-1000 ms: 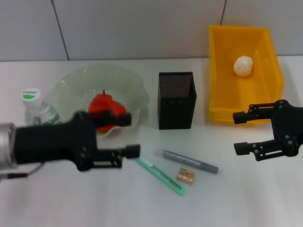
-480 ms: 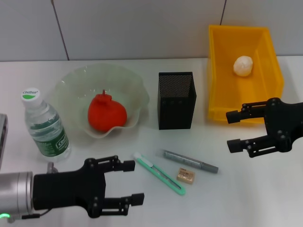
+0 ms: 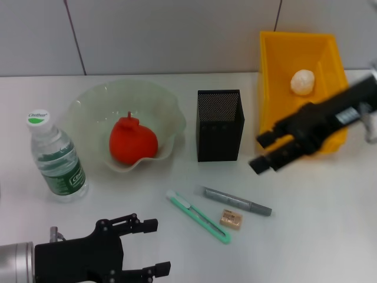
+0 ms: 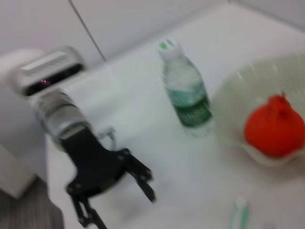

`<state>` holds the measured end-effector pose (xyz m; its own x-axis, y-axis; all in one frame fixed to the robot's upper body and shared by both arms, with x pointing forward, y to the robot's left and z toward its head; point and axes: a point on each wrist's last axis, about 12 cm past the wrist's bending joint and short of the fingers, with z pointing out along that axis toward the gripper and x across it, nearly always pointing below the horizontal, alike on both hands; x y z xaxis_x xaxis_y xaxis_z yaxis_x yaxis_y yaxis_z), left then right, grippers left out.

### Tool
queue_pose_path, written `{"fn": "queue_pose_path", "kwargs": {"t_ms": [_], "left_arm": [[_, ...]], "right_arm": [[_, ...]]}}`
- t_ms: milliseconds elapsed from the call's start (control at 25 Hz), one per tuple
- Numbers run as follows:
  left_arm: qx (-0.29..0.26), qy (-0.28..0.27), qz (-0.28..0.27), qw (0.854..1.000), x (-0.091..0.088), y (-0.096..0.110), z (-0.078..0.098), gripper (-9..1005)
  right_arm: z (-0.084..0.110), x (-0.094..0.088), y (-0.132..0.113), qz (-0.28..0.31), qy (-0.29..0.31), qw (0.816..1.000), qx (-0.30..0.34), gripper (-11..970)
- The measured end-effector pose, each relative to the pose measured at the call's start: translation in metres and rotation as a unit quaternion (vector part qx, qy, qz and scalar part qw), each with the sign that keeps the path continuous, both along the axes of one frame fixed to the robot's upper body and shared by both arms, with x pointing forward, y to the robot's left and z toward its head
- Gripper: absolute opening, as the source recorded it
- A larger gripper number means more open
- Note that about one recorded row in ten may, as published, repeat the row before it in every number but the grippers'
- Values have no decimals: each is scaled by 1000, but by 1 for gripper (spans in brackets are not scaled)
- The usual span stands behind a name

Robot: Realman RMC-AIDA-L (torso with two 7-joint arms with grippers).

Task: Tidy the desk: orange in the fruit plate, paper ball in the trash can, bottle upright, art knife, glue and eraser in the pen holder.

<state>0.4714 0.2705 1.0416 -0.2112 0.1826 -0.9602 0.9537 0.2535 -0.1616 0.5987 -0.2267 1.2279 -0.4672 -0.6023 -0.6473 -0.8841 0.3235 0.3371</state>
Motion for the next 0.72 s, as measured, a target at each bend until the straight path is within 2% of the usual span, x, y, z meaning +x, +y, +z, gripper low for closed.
{"fn": "queue_pose_path", "kwargs": {"t_ms": [40, 80, 120, 160, 240, 280, 320, 360, 440, 480, 640, 720], "left_arm": [[2, 0, 6, 1000, -5, 1, -4, 802], [2, 0, 6, 1000, -5, 1, -4, 802], [3, 4, 5, 1000, -6, 1, -6, 802], [3, 4, 5, 1000, -6, 1, -6, 802], [3, 6, 7, 1000, -9, 2, -8, 802], [3, 6, 7, 1000, -9, 2, -8, 802], [3, 7, 8, 1000, -10, 2, -8, 802], [3, 7, 8, 1000, -10, 2, -8, 802], [3, 7, 8, 1000, -10, 2, -8, 802], [3, 7, 8, 1000, -10, 2, -8, 802], [2, 11, 10, 1000, -13, 4, -10, 802], [2, 11, 10, 1000, -13, 4, -10, 802]], "right_arm": [[16, 9, 26, 1, 11, 999, -52, 787], [16, 9, 26, 1, 11, 999, -52, 787], [27, 15, 50, -3, 19, 995, -98, 787], [27, 15, 50, -3, 19, 995, -98, 787], [32, 20, 86, -10, 20, 986, -165, 787], [32, 20, 86, -10, 20, 986, -165, 787], [31, 20, 108, -9, 15, 979, -203, 787], [31, 20, 108, -9, 15, 979, -203, 787], [28, 16, 137, -1, 8, 968, -250, 787], [28, 16, 137, -1, 8, 968, -250, 787], [17, 13, 162, -9, -10, 957, -290, 787], [12, 13, 166, -11, -4, 959, -282, 787]]}}
